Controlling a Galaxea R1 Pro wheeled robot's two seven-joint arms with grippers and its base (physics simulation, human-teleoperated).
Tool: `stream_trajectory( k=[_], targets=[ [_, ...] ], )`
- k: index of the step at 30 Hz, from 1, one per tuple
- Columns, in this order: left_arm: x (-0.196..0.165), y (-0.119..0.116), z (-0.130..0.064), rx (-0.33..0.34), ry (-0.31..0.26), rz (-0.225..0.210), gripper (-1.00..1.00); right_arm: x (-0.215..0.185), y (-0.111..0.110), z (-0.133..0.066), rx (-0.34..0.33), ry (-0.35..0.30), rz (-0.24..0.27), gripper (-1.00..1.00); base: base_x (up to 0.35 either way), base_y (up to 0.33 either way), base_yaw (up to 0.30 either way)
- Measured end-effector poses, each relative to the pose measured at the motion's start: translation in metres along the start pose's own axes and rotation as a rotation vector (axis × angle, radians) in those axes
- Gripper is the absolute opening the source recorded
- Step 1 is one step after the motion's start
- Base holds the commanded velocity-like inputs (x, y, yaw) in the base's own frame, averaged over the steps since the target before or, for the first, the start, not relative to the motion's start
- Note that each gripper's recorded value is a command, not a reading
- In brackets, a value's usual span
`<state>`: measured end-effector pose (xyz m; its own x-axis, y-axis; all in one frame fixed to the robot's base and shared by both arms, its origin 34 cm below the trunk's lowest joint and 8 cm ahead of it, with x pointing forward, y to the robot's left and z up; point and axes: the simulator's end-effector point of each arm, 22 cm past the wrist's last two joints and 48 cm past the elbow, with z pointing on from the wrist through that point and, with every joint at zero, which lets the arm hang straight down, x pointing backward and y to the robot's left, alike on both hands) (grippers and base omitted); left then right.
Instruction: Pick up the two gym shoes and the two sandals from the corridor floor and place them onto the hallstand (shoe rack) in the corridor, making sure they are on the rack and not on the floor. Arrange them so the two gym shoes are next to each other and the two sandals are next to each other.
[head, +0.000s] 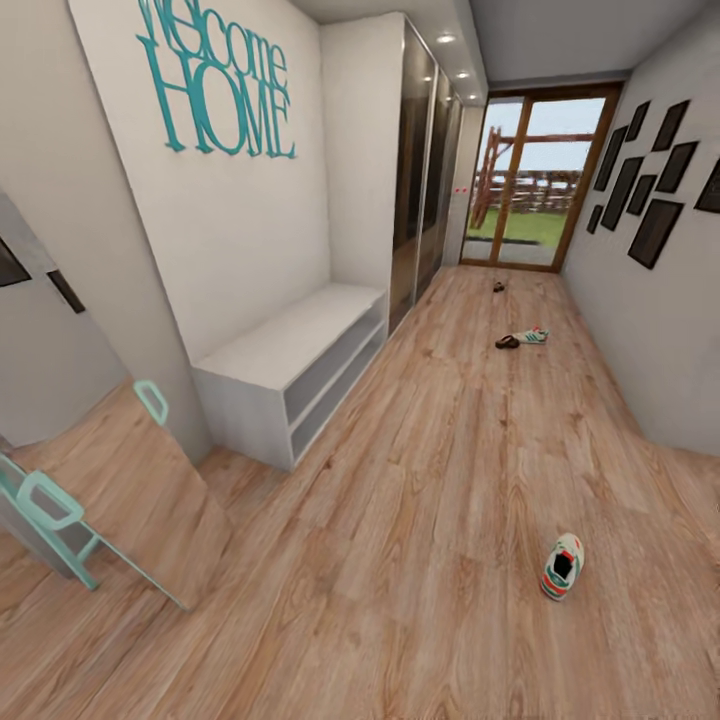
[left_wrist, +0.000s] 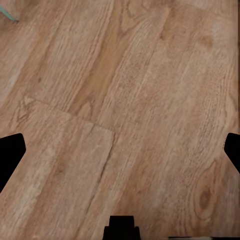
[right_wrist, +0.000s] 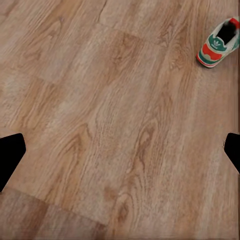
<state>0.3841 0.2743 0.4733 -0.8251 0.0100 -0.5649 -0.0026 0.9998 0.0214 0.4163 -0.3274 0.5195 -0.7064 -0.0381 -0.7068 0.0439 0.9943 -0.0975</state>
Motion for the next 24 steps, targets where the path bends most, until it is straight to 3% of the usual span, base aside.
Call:
stream_trajectory(
  k=[19, 24],
  targets=[
    [0.011, -0.001, 0.000, 0.002, 0.027, 0.000, 1.00, 0.010, 0.000, -0.001, -0.001, 0.024, -0.002, 1.00, 0.000, 0.000, -0.191],
    [0.014, -0.001, 0.000, 0.002, 0.032, 0.000, 1.00, 0.013, 0.000, -0.001, -0.001, 0.030, -0.003, 1.00, 0.173, 0.000, -0.189]
  ],
)
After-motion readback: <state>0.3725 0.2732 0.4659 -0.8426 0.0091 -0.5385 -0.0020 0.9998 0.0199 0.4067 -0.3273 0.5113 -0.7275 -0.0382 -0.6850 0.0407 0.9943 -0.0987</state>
